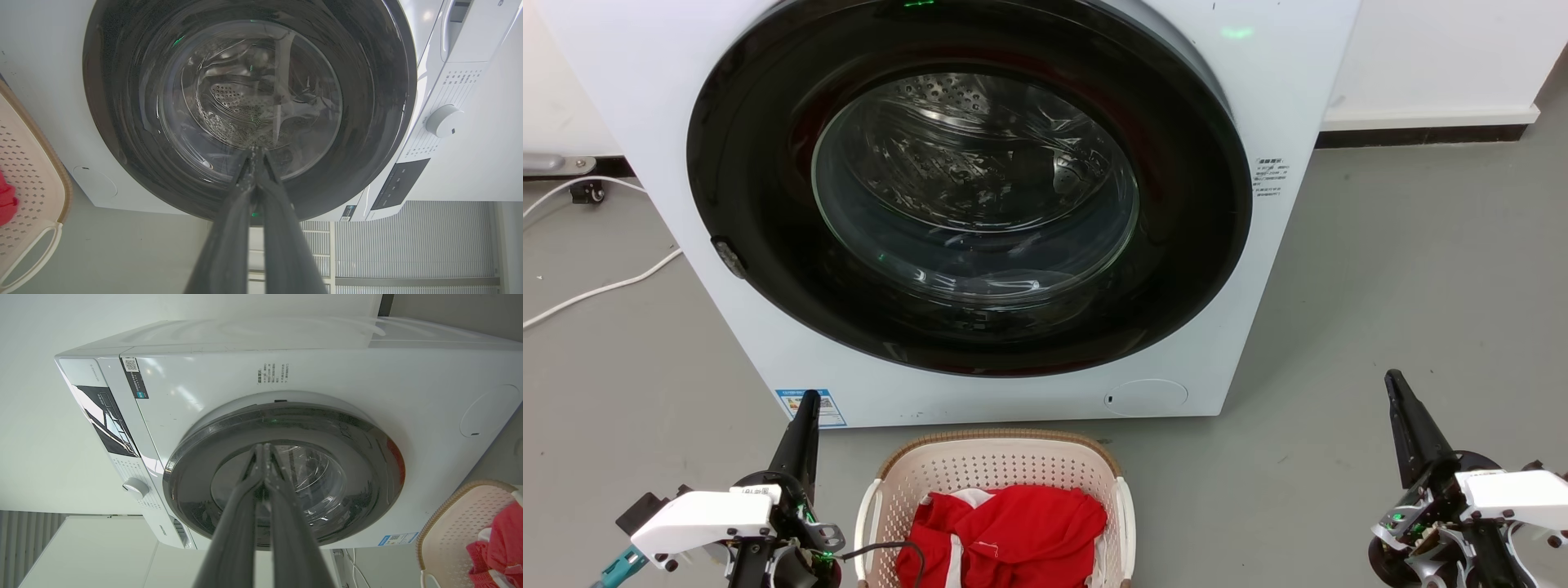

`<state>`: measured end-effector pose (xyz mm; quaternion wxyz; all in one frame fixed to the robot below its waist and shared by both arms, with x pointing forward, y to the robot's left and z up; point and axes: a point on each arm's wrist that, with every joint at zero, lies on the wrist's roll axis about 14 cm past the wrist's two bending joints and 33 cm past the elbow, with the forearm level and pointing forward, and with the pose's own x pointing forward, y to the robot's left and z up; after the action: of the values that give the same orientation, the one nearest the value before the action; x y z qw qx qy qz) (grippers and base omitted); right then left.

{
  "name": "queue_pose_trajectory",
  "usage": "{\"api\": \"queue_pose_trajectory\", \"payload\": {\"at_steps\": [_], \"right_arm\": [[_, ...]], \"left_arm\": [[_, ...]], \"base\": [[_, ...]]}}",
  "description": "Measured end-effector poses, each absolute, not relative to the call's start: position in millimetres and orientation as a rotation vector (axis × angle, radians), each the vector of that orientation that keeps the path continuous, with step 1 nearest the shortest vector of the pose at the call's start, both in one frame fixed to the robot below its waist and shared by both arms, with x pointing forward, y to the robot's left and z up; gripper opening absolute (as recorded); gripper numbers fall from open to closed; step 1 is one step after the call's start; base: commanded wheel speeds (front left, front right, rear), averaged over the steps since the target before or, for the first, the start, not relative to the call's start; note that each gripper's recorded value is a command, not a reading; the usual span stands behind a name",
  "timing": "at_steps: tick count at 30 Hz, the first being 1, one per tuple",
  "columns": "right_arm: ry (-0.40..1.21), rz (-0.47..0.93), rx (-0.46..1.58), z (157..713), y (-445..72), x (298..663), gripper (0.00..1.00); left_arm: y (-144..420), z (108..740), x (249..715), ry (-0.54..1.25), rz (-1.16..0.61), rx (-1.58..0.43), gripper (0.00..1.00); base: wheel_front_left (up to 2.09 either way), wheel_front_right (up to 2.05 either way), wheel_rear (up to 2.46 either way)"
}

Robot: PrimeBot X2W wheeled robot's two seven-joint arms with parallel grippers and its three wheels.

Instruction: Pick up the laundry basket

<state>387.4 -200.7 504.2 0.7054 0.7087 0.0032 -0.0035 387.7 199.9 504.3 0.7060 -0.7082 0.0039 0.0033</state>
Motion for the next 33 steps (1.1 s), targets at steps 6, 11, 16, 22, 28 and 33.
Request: {"api": "queue_pose_trajectory", "payload": {"at_steps": [6,11,16,22,28,33], "right_arm": [[0.008,-0.007,1.576,504.2,-200.5,387.4,0.0],[0.008,-0.007,1.576,504.2,-200.5,387.4,0.0],[0.008,-0.007,1.576,504.2,-200.5,387.4,0.0],[0.007,-0.007,1.576,504.2,-200.6,387.4,0.0],[0.054,-0.066,1.583,481.5,-200.8,376.6,1.0],[0.044,-0.084,1.539,480.6,-203.8,375.8,1.0]], "left_arm": [[199.9,504.3,387.7,0.009,0.007,-1.574,0.0],[199.9,504.3,387.7,0.009,0.007,-1.574,0.0],[199.9,504.3,387.7,0.009,0.007,-1.574,0.0],[199.9,504.3,387.7,0.009,0.007,-1.574,0.0],[198.3,482.3,377.8,0.059,0.061,-1.58,1.0],[198.9,484.3,378.3,0.046,0.066,-1.533,1.0]], "base": [[0.0,0.0,0.0],[0.0,0.0,0.0],[0.0,0.0,0.0],[0.0,0.0,0.0],[0.0,0.0,0.0],[0.0,0.0,0.0]]}}
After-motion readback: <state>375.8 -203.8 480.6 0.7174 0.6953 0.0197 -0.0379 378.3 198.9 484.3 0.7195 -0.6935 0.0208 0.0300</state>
